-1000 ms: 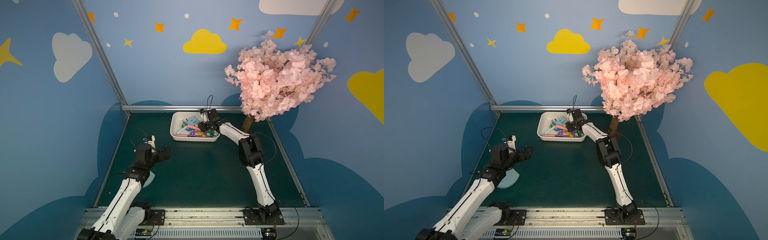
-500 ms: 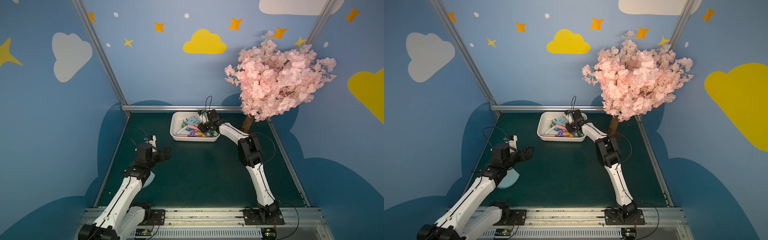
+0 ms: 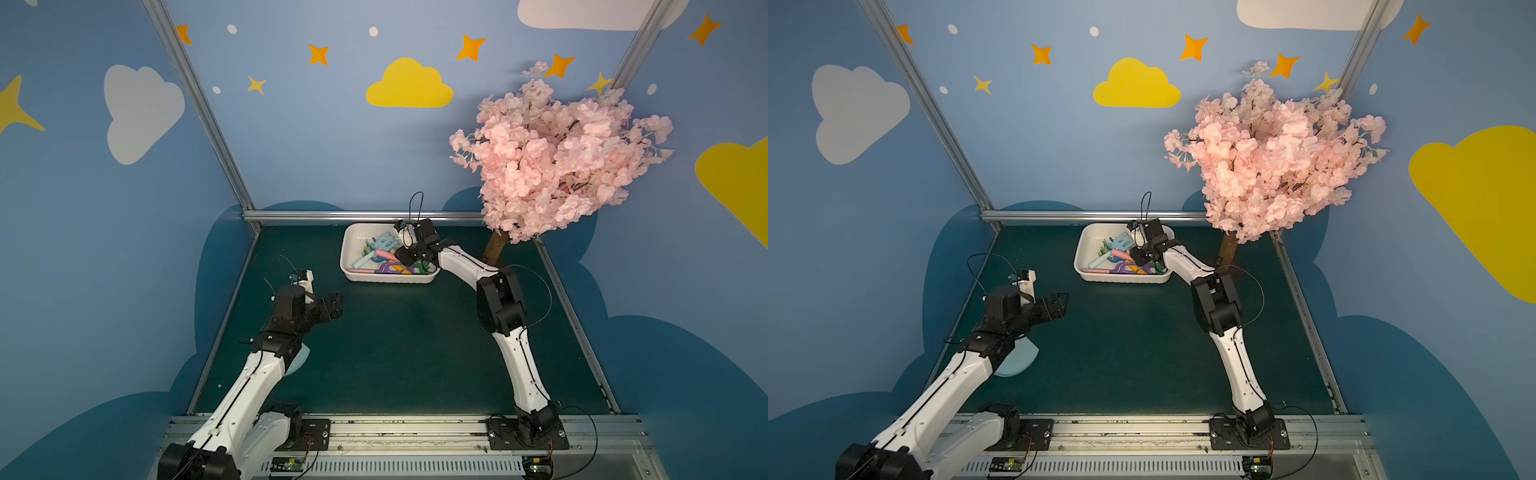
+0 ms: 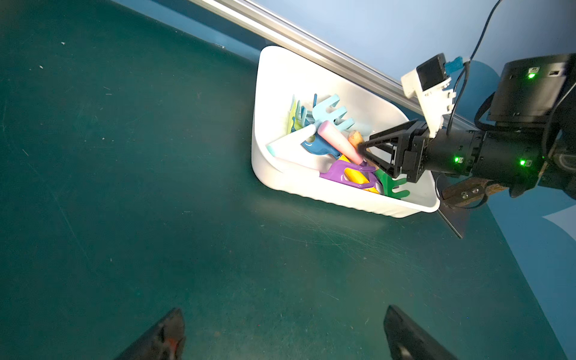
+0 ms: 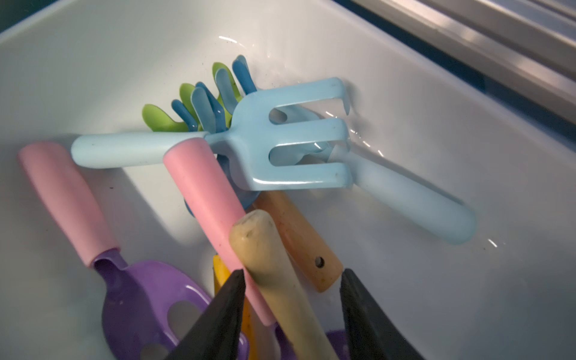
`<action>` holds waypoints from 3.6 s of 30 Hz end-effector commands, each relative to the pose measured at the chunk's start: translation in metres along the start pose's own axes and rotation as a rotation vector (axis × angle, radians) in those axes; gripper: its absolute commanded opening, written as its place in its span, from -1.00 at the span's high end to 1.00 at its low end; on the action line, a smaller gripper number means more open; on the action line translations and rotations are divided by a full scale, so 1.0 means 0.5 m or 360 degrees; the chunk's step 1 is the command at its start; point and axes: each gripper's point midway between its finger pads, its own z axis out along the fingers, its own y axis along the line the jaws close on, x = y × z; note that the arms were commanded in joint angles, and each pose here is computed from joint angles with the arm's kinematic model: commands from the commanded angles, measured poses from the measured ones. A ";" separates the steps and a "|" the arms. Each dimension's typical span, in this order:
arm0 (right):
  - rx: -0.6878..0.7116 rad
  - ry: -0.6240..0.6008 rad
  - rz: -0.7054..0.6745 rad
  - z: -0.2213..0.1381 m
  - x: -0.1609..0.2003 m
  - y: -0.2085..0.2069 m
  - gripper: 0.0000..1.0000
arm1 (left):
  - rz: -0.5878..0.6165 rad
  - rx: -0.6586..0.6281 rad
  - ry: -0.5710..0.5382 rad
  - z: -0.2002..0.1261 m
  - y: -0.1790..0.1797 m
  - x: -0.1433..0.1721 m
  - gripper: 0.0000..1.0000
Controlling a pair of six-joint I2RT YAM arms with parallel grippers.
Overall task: Take the hand rake out of the storage box
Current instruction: Pick up the rake from the storage box, then place the rake at the center of the board.
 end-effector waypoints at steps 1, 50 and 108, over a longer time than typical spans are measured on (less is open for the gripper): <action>0.0016 0.0130 -0.0054 0.020 0.041 -0.001 -0.03 | 0.0012 0.0010 -0.0017 -0.003 -0.001 -0.002 -1.00; 0.0179 0.0089 -0.0740 -0.264 -0.086 0.124 1.00 | 0.0016 0.0088 -0.0054 -0.063 -0.034 -0.023 -1.00; 0.0151 -0.0429 0.0390 -0.599 0.296 0.092 -0.88 | 0.1659 0.0406 0.1179 0.240 -0.271 0.327 -1.00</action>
